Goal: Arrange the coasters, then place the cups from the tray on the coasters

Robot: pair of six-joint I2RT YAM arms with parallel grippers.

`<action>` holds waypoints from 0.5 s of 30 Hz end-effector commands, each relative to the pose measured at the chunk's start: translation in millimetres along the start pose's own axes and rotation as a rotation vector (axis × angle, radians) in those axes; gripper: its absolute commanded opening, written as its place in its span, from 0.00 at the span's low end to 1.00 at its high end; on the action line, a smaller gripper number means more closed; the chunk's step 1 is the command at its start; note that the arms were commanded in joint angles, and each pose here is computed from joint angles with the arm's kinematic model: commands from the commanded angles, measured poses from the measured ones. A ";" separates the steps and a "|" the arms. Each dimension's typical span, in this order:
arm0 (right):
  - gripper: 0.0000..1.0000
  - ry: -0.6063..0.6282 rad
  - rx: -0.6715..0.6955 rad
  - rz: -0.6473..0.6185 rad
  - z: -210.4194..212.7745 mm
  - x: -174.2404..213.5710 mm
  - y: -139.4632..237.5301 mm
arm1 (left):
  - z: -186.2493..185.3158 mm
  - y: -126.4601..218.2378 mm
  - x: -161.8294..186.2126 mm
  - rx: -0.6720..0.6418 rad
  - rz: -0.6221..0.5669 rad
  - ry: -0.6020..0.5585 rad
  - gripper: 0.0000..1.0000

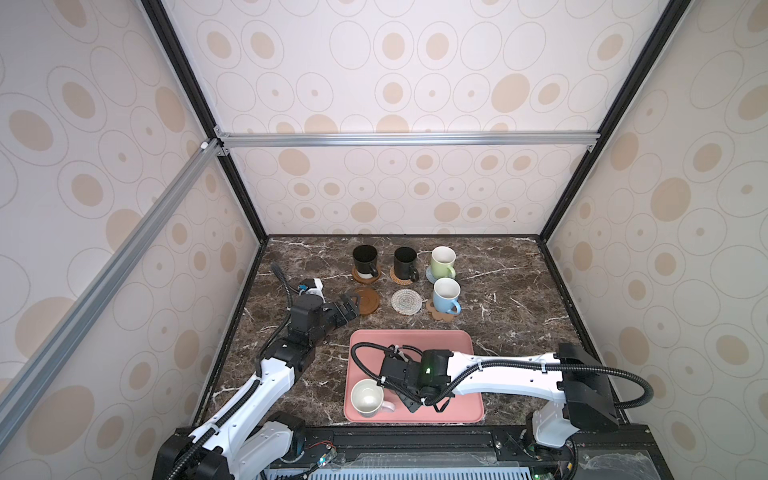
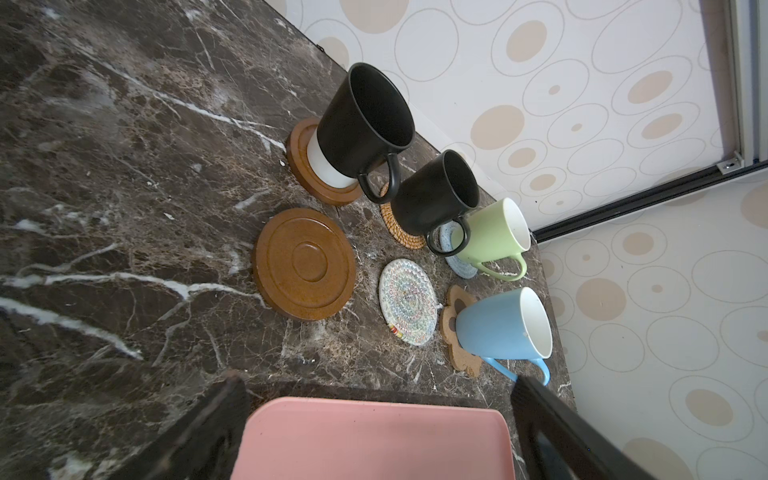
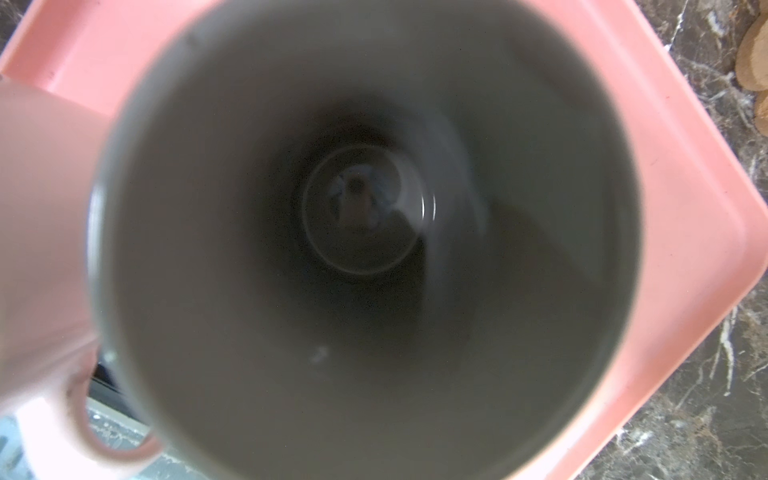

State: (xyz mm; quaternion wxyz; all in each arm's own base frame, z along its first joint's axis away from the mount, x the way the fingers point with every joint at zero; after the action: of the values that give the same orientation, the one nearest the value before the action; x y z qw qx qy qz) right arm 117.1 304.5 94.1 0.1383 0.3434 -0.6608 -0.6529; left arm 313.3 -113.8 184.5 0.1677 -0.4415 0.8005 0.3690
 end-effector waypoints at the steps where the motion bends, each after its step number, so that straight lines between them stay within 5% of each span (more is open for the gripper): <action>1: 0.15 0.003 0.020 -0.020 -4.5 1.7 0.4 | -7.4 4.6 -11.7 0.017 -0.035 0.011 1.00; 15: 0.14 -0.013 0.034 -0.082 -15.4 -7.7 17.0 | -7.2 8.6 -13.7 0.014 -0.048 0.008 1.00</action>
State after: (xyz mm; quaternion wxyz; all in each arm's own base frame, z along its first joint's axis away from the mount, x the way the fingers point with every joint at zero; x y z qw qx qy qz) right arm 119.4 300.4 96.8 0.1299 0.3506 -0.6599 -0.6517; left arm 312.1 -112.4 188.5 0.1710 -0.4458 0.7986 0.3665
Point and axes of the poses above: each gripper's point midway between its finger pads, its own y axis back along the fingers, its own z axis along the line the jaws close on, x = y × z, the point moved 1 cm from there along y, back along the fingers, and after that the axes turned 1 degree about y, right-handed, at the moved point
